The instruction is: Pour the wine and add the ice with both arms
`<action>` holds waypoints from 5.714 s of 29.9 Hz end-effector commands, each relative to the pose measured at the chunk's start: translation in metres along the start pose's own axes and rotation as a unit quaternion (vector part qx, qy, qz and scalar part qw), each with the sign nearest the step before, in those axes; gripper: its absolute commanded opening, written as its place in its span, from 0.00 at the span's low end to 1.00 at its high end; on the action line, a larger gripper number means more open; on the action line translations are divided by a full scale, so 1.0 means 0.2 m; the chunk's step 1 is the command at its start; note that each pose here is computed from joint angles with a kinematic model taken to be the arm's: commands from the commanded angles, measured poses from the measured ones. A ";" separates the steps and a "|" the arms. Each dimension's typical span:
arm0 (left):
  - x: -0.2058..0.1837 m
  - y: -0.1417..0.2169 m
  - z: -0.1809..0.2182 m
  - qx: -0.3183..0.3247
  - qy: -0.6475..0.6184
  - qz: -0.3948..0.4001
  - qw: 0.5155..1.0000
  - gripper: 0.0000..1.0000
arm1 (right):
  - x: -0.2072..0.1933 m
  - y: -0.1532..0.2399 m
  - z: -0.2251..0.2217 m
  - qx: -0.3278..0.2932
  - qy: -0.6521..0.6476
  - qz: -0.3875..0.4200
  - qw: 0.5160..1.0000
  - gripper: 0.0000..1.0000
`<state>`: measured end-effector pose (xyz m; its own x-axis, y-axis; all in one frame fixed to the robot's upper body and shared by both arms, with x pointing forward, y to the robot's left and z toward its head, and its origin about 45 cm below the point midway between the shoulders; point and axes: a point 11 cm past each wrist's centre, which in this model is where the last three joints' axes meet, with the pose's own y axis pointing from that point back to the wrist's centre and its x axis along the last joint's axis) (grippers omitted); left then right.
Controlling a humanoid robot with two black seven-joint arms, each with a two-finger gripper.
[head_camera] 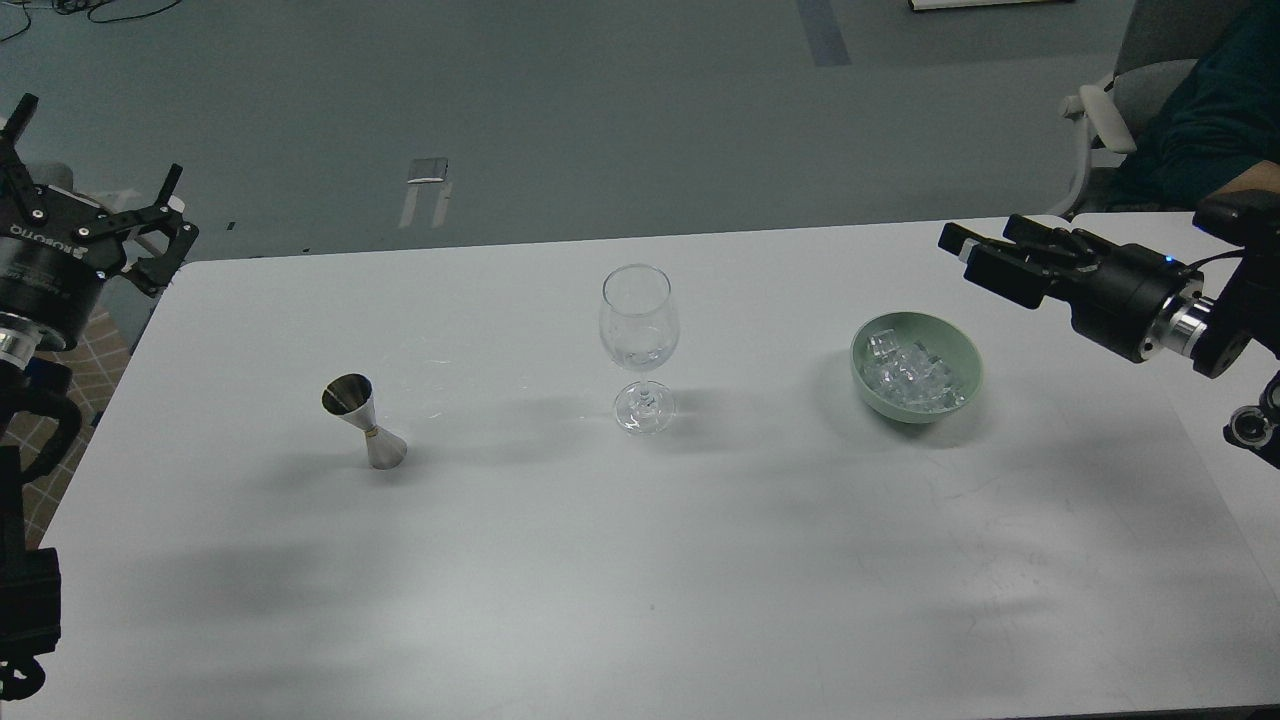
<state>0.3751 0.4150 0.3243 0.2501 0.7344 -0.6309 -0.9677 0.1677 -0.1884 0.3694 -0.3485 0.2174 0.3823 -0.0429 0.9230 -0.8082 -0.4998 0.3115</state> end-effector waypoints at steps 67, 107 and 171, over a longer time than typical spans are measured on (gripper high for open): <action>-0.24 -0.21 0.02 0.008 -0.113 -0.054 0.992 0.98 | -0.38 -0.19 0.00 0.010 0.090 -0.142 0.986 0.48; -0.24 -0.21 0.02 0.007 -0.113 -0.053 0.992 0.98 | -0.36 -0.22 -0.01 0.010 0.086 -0.135 0.987 0.00; -0.27 -0.22 0.02 0.005 -0.116 -0.063 0.991 0.98 | 0.73 -0.73 -1.19 0.193 0.276 -0.260 0.905 0.00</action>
<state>0.4037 0.3701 0.3698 0.3542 0.8385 -0.4141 -0.9306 0.2722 -0.2448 0.4358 -0.0729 0.3685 0.2834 0.6683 0.6878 -0.3305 -0.6052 0.7242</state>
